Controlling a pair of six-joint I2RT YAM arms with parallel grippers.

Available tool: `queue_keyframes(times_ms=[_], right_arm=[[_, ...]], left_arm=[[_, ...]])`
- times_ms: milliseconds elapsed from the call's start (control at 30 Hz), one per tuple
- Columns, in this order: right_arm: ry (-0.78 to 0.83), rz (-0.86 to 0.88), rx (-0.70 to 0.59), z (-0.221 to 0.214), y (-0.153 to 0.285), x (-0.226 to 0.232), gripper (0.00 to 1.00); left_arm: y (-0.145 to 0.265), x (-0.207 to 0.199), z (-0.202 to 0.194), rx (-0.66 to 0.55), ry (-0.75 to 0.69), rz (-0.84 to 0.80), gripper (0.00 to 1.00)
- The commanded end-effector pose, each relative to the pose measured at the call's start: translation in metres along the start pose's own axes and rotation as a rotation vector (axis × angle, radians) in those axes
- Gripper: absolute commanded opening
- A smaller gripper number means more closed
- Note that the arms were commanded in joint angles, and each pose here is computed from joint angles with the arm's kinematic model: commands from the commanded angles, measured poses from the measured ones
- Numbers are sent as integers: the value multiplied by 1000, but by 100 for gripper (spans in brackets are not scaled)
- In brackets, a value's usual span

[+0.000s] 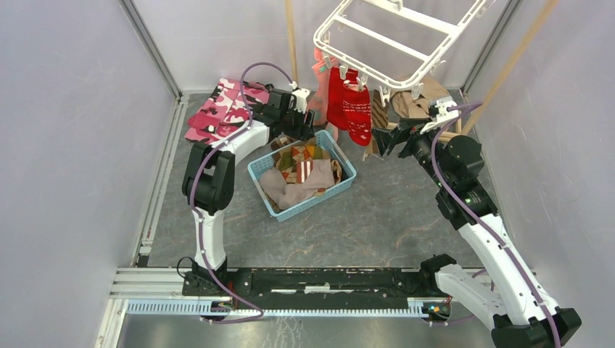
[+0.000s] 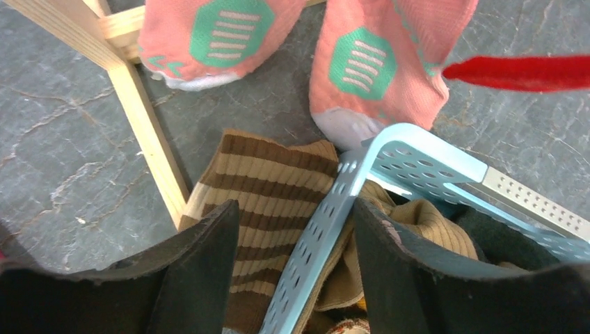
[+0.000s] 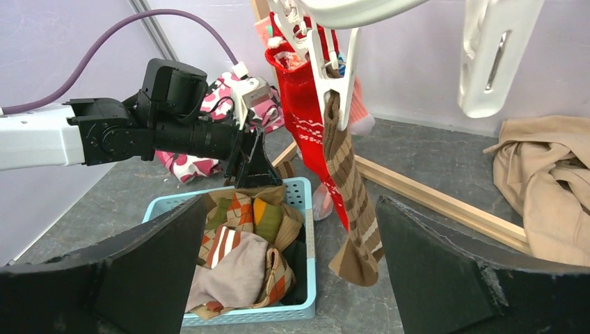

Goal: Clip the socks to the hanger
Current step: Pick up the sock from the bin.

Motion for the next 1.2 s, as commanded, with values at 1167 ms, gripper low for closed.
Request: queue_keyframes(times_ms=[1167], right_arm=[[17,2,-16,1,-5,-1,98]], left_arm=[[2,18,26,-68,144,-10,72]])
Point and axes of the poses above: each gripper's point midway between its finger pads, its own y axis back along the fingers, its own x axis along the line the jaws close on, z = x × y, the point moved 9 cm from there along y, back along the fingers, and after that the axes turned 1 degree about y, right-handed, at the moved point
